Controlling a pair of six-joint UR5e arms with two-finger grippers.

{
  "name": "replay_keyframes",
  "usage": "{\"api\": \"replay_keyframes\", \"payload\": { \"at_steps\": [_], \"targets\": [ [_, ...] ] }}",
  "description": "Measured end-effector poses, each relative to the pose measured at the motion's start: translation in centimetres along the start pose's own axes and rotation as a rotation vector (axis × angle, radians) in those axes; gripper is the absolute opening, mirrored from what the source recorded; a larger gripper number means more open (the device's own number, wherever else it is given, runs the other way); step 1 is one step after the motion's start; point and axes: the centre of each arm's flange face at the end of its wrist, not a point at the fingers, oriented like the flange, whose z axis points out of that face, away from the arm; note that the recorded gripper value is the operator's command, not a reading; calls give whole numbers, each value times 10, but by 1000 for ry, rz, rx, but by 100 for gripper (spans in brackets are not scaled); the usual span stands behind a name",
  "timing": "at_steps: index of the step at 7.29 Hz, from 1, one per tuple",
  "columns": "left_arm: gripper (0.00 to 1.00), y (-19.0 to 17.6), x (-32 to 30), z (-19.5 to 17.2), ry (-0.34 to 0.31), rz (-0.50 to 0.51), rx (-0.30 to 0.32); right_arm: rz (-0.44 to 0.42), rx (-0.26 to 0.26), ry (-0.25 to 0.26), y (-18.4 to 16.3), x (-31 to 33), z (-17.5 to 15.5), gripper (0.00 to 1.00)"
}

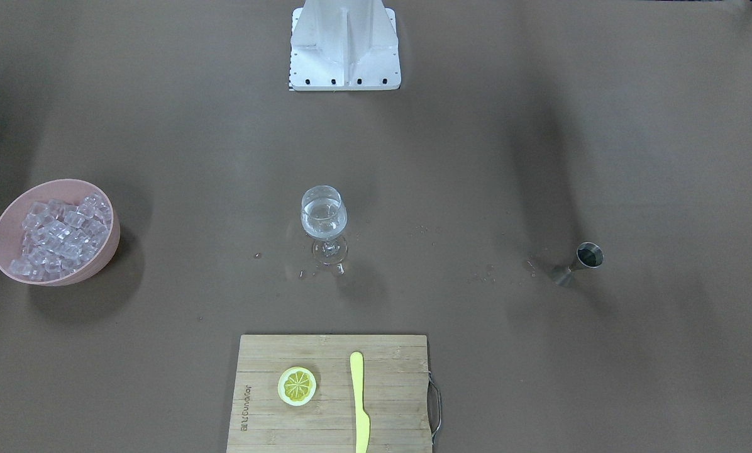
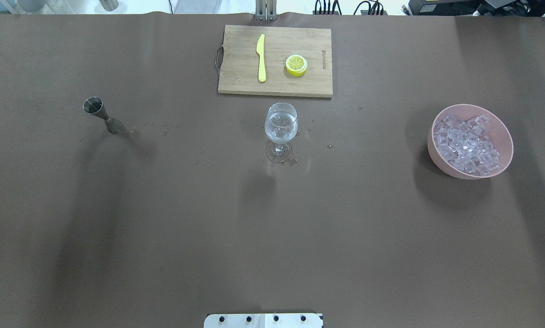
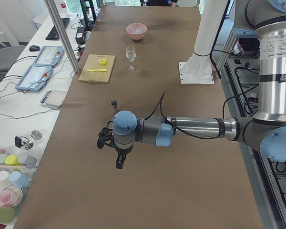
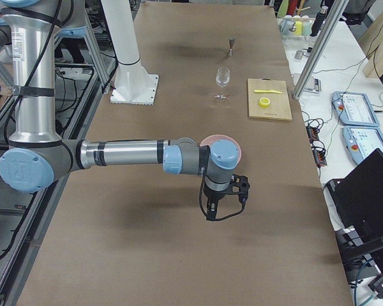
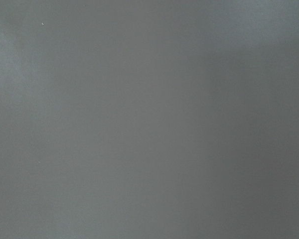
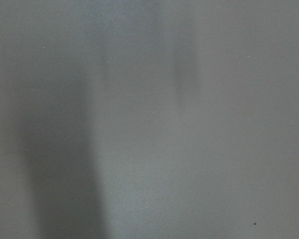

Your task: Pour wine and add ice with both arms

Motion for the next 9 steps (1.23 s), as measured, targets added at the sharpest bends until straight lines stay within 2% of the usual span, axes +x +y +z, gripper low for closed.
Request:
{"api": "replay_keyframes", "payload": {
  "at_steps": [4,7,9],
  "targets": [
    [98,-2,8,-7,-4,17,14,-36,46,-5,-6,-19,-22,100],
    [98,-8,6,-10,-64,31,18,-99,130,-16,-7,-54,-63,100],
    [98,-8,5,-8,-78,31,12,-125,164,-20,-5,-63,-76,100]
  ]
}}
